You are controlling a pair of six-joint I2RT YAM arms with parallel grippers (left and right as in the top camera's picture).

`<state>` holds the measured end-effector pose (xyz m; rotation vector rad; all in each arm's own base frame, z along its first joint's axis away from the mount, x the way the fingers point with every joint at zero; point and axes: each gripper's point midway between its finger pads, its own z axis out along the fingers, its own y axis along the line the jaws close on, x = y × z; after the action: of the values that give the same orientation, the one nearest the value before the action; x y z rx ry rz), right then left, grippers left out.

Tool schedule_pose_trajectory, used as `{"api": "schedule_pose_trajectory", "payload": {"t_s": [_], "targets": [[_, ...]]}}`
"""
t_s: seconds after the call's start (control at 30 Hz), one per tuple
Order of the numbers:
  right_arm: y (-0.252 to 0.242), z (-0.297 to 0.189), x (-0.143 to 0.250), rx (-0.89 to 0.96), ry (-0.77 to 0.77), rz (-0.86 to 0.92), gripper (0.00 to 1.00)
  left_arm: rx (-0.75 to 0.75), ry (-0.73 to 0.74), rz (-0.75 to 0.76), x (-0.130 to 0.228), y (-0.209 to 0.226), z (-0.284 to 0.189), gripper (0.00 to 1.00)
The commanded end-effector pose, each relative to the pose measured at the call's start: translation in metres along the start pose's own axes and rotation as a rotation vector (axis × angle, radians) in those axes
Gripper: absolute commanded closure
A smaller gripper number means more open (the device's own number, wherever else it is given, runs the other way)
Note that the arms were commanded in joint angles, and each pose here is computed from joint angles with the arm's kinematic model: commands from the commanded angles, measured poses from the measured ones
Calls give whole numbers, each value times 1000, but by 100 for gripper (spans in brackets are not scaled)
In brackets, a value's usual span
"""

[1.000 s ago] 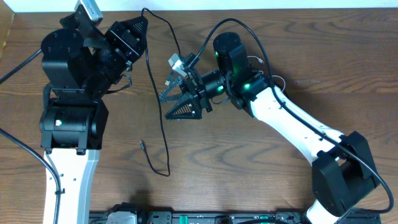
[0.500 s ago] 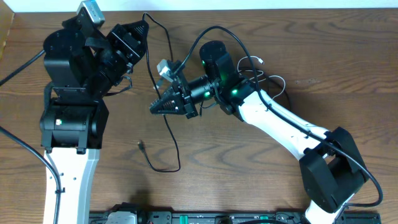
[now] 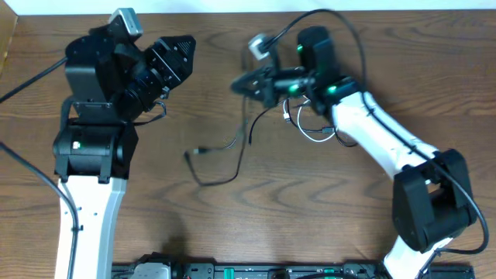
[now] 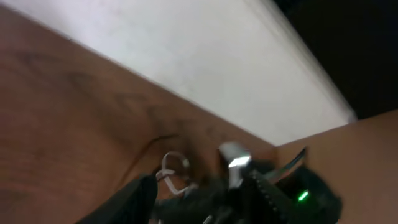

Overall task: Untangle cables
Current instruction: 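Release cables onto table and retract right arm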

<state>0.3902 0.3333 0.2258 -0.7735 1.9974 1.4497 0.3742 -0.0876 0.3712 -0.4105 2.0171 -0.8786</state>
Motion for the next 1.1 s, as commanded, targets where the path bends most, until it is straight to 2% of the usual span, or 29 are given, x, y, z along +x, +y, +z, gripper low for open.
{"api": "schedule_pose_trajectory", "payload": {"t_s": [0.0,0.13,0.2,0.33,0.5,0.63,0.7,0.9,1.07], "targets": [[-11,-30,-43,199,-55,-84,99,-44,62,-2,9,16,15,41],[-20,-59,-75,462,-34,-162,99,-101,129,-39,22,37,35,39],[-9,-79,-106,547,-79,-205,99,-136,171,-61,30,51,46,39],[14,-125,-163,642,-220,-254,99,-186,245,-36,45,72,62,39],[12,-222,-215,794,-422,-239,99,-240,350,23,66,96,71,39],[-17,-293,-217,916,-487,-193,99,-259,383,21,74,101,69,39],[-44,-349,-210,1016,-525,-137,99,-265,400,31,78,103,67,39],[-100,-445,-191,1178,-602,-52,99,-257,441,43,92,95,68,40],[-149,-529,-179,1330,-793,58,99,-233,484,97,114,77,74,39]]}}
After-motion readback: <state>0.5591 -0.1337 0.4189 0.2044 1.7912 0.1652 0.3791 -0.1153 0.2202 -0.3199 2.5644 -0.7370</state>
